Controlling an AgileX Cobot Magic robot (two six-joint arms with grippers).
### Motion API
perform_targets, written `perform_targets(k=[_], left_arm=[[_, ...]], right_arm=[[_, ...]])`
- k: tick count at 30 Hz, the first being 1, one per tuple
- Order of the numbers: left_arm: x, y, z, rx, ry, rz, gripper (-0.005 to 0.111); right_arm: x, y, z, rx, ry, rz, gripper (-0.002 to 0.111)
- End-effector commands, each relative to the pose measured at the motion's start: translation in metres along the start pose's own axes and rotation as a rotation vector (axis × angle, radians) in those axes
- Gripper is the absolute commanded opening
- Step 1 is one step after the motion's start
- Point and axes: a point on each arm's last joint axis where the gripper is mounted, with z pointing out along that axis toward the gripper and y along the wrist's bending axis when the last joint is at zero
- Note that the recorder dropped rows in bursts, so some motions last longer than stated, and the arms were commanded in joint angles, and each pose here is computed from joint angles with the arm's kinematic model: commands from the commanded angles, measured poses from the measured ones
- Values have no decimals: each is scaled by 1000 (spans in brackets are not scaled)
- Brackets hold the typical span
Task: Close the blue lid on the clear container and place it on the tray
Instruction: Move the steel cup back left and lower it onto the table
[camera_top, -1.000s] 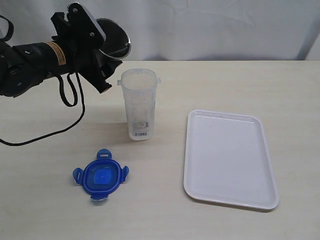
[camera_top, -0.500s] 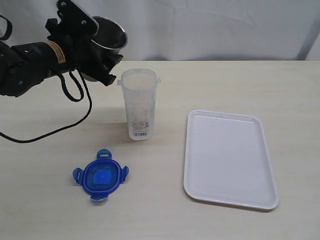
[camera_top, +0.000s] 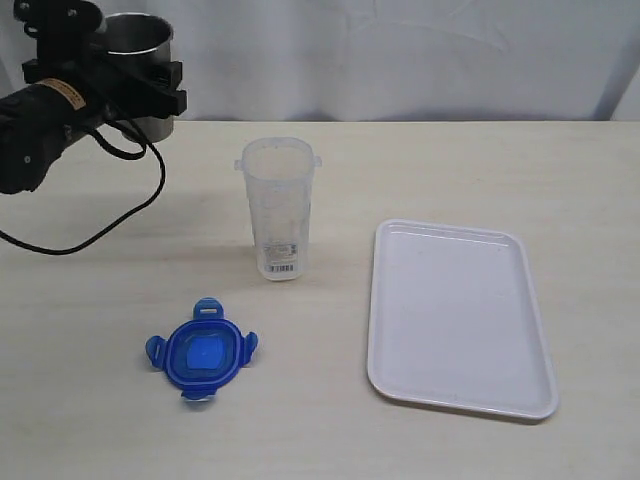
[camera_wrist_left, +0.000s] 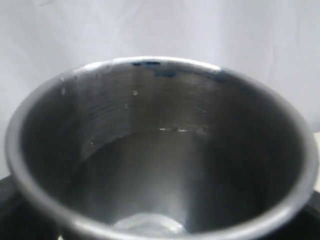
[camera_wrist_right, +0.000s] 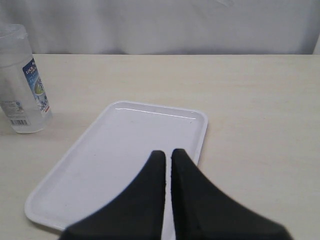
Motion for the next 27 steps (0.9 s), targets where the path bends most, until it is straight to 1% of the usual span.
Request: perform_targets(k=[1, 5, 6, 9, 10, 12, 14, 15, 18, 20, 23, 27], left_arm=[[7, 23, 24, -54, -133, -93, 0], [23, 40, 53, -83, -99, -90, 0], [35, 45, 67, -88, -79, -88, 0], [48, 47, 88, -82, -82, -76, 0], [55, 47, 99, -80, -86, -78, 0], [64, 48, 109, -80, -85, -94, 0], [73, 48, 116, -79, -77, -109, 0], [86, 48, 120, -79, -57, -111, 0], [108, 47, 122, -79, -17, -111, 0], [116, 47, 123, -78, -1, -111, 0], [117, 45, 123, -60, 13, -89, 0], [118, 45, 123, -59, 25, -88, 0]], right_arm=[[1, -1, 0, 8, 0, -11, 5], [1, -1, 0, 8, 0, -11, 5], [1, -1, 0, 8, 0, -11, 5], [1, -1, 0, 8, 0, -11, 5], [1, -1, 0, 8, 0, -11, 5], [1, -1, 0, 8, 0, -11, 5], [1, -1, 0, 8, 0, -11, 5], [1, -1, 0, 8, 0, -11, 5], [1, -1, 0, 8, 0, -11, 5], [1, -1, 0, 8, 0, -11, 5], [1, -1, 0, 8, 0, -11, 5], [1, -1, 0, 8, 0, -11, 5]])
